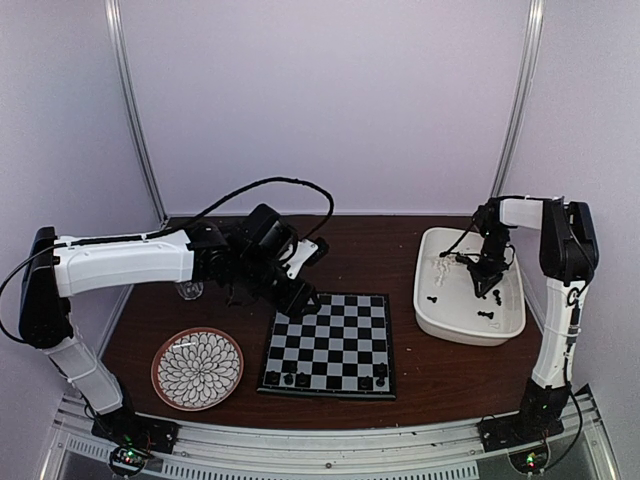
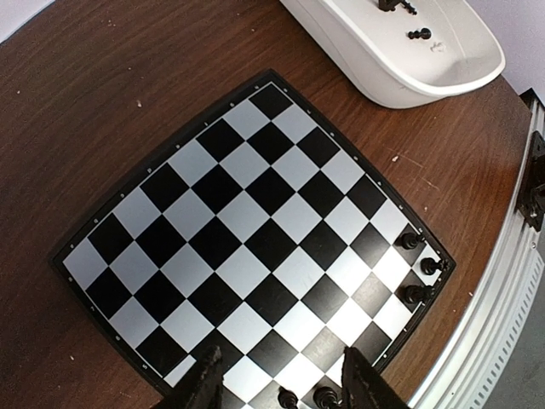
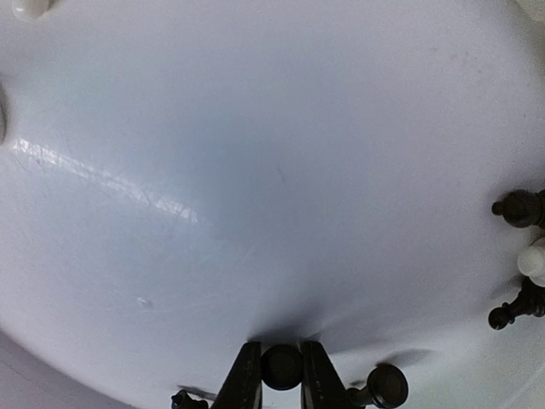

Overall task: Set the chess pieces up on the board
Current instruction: Pick up the pawn from the storage box, then pass from the right arm to the left, then place the pawn at h7.

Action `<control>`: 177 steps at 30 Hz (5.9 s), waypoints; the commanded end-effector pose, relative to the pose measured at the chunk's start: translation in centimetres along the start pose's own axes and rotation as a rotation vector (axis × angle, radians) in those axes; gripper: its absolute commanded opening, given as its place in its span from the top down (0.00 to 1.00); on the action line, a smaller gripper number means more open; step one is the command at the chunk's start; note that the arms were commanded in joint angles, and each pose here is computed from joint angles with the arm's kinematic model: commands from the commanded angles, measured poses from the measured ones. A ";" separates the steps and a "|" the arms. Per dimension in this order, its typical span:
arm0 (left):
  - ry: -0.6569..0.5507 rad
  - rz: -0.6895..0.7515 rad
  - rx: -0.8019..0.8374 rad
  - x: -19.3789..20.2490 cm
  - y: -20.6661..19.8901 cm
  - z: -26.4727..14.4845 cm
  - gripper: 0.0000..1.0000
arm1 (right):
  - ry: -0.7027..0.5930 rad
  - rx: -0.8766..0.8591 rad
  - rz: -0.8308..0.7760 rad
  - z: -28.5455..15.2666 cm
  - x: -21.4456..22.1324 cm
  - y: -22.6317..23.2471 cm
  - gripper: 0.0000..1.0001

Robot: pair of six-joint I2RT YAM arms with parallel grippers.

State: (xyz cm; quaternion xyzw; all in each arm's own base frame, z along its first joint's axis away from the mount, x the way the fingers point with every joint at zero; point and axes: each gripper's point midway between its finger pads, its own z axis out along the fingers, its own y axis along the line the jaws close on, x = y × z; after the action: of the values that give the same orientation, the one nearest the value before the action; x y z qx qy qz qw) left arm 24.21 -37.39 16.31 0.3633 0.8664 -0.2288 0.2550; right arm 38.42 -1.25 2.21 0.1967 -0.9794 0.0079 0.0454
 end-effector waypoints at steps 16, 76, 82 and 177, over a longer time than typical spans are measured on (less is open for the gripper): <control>-0.157 0.007 0.034 -3.1 -0.8 -0.7 0.53 | -0.325 -0.196 0.019 -10.4 -0.5 4.9 0.94; -1.239 0.324 -0.194 -24.8 -9.4 -10.5 0.76 | -0.963 -1.436 -0.254 -39.7 -0.2 31.0 0.89; -1.239 0.323 -0.197 -24.7 -9.3 -10.5 0.80 | -0.959 -1.436 -0.252 -39.6 -0.4 31.1 0.89; 1.079 -0.108 -0.016 15.1 2.4 1.2 1.00 | -1.014 -0.897 -0.222 -30.7 1.5 20.5 0.47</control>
State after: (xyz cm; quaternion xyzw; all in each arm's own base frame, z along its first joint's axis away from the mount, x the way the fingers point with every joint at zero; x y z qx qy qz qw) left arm 16.77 -29.01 6.52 0.3824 0.8922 -0.0379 -0.2374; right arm 32.37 17.83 32.11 0.2215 -0.7749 -0.4917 -0.3297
